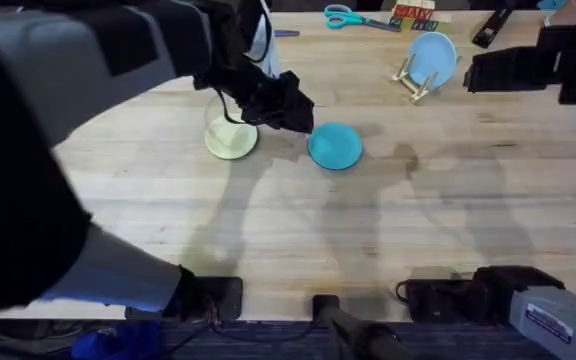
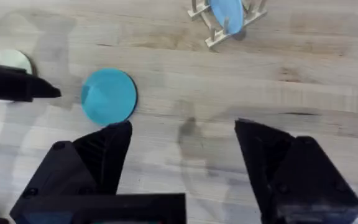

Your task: Pick up the plates from the table one by one and place each into a slot on the dish rack.

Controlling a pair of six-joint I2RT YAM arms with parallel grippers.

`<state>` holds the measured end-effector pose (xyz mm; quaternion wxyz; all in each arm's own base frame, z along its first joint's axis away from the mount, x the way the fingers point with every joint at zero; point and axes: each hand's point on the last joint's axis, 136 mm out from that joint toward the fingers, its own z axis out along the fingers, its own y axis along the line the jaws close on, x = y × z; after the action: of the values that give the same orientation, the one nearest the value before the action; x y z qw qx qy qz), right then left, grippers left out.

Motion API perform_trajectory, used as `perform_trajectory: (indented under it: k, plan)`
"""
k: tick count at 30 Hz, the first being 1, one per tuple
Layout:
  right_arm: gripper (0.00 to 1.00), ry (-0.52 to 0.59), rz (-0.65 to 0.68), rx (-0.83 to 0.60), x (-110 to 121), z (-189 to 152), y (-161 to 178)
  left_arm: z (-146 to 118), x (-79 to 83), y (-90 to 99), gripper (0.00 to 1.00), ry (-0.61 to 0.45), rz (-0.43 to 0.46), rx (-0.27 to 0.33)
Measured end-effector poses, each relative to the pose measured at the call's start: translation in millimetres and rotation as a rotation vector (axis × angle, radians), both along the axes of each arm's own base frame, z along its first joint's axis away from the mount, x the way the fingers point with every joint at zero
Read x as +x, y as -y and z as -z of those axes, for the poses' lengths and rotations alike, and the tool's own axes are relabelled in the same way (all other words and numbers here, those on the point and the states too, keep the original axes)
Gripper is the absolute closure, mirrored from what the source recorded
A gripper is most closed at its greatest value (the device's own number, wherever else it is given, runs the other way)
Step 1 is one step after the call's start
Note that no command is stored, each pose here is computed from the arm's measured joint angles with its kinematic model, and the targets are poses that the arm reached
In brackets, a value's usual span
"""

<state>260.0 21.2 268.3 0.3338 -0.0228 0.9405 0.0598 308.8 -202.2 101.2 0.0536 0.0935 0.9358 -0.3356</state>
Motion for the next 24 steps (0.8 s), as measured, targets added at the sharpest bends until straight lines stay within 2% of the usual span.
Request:
perform_trajectory:
  k: [4, 12, 19, 24]
  plan:
    - [0.007, 0.000, 0.000, 0.000, 0, 0, 0, 19, 7.6, 8.2, 0.961, -0.028, 0.011, -0.033]
    - [0.006, 0.000, 0.000, 0.000, 0, 0, 0, 40, 10.9, 10.9, 0.961, -0.064, 0.012, -0.035]
    - [0.006, 0.000, 0.000, 0.000, 0, 0, 0, 42, 13.2, 11.7, 0.961, -0.061, 0.009, -0.038]
    - [0.007, 0.000, 0.000, 0.000, 0, 0, 0, 38, 15.6, 16.2, 0.961, -0.052, 0.011, -0.067]
